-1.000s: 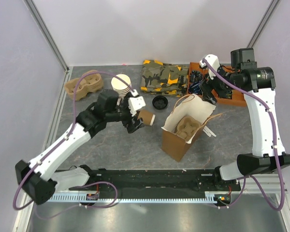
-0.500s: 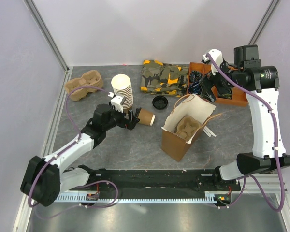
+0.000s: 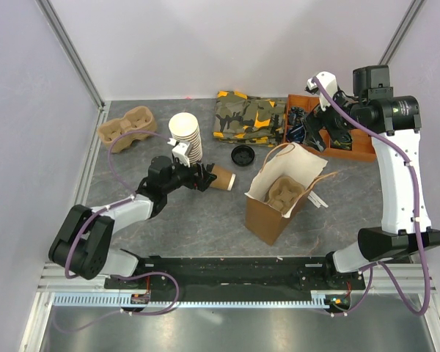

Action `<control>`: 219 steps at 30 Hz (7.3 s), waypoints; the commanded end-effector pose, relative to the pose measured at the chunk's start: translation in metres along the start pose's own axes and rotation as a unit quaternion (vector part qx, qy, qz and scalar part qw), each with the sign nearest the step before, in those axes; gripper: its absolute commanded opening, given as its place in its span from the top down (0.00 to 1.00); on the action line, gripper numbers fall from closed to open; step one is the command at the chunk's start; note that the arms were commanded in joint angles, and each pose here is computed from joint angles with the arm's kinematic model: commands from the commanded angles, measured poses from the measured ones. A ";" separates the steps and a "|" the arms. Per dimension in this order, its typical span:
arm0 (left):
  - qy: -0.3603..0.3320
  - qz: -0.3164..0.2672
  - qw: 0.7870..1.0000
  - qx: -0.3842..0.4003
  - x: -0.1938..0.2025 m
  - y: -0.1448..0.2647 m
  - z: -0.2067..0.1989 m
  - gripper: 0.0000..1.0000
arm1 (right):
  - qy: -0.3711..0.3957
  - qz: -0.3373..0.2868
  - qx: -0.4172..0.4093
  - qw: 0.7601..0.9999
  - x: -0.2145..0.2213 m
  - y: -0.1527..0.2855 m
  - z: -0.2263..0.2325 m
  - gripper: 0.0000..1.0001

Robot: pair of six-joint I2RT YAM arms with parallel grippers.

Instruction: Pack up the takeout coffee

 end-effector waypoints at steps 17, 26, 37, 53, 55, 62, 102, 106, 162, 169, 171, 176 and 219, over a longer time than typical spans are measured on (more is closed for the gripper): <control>0.047 -0.013 0.999 0.000 0.020 -0.015 0.002 0.19 | -0.015 0.046 0.000 0.999 0.018 0.004 0.002 0.02; 0.051 -0.011 0.999 0.003 0.023 -0.013 0.001 0.39 | -0.018 0.051 0.000 0.999 0.021 0.003 0.002 0.02; 0.052 -0.003 0.999 -0.011 0.027 -0.013 0.005 0.59 | -0.019 0.053 0.004 0.998 0.023 0.003 0.001 0.02; -0.015 -0.016 1.000 -0.014 -0.005 0.018 0.000 0.94 | -0.021 0.060 -0.003 0.998 0.026 -0.001 0.002 0.02; -0.033 -0.012 0.999 -0.020 -0.010 0.030 -0.001 0.95 | -0.022 0.060 -0.004 0.998 0.026 -0.001 0.002 0.02; -0.191 -0.007 0.981 -0.024 -0.035 0.078 -0.005 0.97 | -0.025 0.057 -0.011 0.998 0.024 -0.002 0.004 0.02; -0.762 -0.004 0.646 0.050 0.018 0.098 -0.050 0.57 | -0.040 0.003 -0.003 0.999 0.005 0.024 0.016 0.02; -0.758 -0.007 0.649 0.069 0.017 0.108 -0.055 0.36 | -0.037 0.008 -0.007 0.999 0.007 0.022 0.016 0.02; -0.284 0.097 0.943 0.140 -0.059 0.130 -0.078 0.00 | 0.124 0.064 -0.150 0.979 0.057 -0.006 0.090 1.00; -0.317 0.110 0.932 0.135 -0.042 0.104 -0.066 0.01 | 0.122 0.057 -0.156 0.979 0.053 -0.008 0.096 1.00; -0.338 0.103 0.927 0.126 -0.039 0.097 -0.061 0.01 | 0.122 0.055 -0.157 0.978 0.053 -0.007 0.098 1.00; -0.376 0.094 0.915 0.109 -0.030 0.081 -0.050 0.00 | 0.119 0.057 -0.157 0.979 0.051 -0.008 0.099 1.00; -0.279 0.125 0.944 0.122 -0.007 0.032 -0.034 0.07 | 0.123 0.081 -0.137 0.980 0.059 -0.012 0.091 1.00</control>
Point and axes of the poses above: each gripper's point midway between its finger pads, its own y axis back along the fingers, its own z axis along the line the jaws close on, x = y × z, the point moved 2 cm from there along y, back along the fingers, and after that the axes turned 14 degrees about -y, right-handed, at the moved point
